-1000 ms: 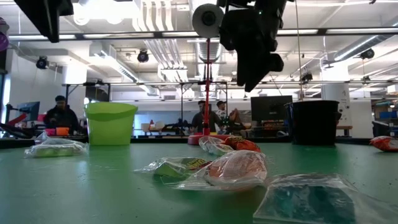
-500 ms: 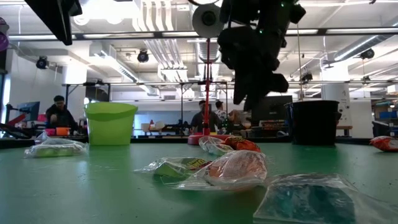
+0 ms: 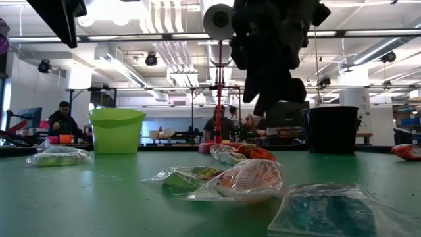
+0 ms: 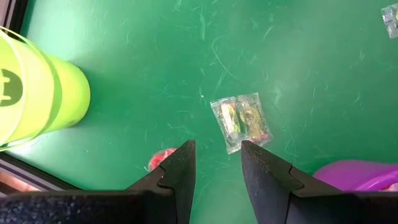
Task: Sort candy
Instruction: Put the transparent candy into the green bucket
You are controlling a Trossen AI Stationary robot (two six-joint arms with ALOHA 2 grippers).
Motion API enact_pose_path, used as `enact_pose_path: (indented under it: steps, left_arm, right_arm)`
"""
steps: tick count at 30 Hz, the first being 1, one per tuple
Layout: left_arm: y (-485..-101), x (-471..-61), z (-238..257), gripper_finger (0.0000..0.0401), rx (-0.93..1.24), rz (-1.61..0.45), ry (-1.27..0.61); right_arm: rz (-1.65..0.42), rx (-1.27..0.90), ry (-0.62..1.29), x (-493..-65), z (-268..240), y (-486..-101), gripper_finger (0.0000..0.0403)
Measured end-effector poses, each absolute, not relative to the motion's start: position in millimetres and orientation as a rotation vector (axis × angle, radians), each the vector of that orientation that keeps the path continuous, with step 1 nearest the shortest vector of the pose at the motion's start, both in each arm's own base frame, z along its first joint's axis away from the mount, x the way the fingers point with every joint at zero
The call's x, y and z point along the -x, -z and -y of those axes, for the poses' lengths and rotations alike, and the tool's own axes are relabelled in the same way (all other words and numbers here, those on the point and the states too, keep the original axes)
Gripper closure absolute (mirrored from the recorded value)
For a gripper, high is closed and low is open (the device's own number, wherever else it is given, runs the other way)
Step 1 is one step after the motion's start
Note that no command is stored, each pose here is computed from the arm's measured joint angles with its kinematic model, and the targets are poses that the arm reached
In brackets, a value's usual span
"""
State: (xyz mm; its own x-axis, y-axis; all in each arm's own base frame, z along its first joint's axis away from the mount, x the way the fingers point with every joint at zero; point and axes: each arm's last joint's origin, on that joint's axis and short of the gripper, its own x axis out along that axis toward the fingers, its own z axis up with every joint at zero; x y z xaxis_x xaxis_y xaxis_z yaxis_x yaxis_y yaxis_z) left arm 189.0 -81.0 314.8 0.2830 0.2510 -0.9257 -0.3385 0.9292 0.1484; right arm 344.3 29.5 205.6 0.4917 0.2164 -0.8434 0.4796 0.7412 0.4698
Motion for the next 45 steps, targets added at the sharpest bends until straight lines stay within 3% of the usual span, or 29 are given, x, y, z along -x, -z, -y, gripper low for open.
enact_pose_path:
  steps: [11, 19, 30, 37, 45]
  left_arm:
    - [-314.7, -189.0, 81.0, 0.0290, 0.106, -1.217, -0.412]
    - [-314.7, -189.0, 81.0, 0.0290, 0.133, -1.211, -0.431]
    - [-314.8, -189.9, 79.7, 0.0290, 0.203, -1.192, -0.481]
    - [-314.8, -190.5, 79.2, 0.0290, 0.261, -1.175, -0.520]
    - [-314.8, -190.6, 79.1, 0.0290, 0.274, -1.171, -0.530]
  right_arm:
    - [-0.809, -0.630, -0.011, -369.2, -32.4, -237.7, 0.0241]
    - [-0.757, -0.460, -0.195, -374.6, -41.2, -254.7, 0.0201]
    - [-0.752, 0.027, -0.439, -379.2, -69.6, -228.1, 0.0197]
    - [-0.796, 0.216, -0.594, -380.8, -106.2, -196.9, 0.0197]
    - [-0.762, 0.319, -0.696, -381.1, -138.2, -191.5, 0.0197]
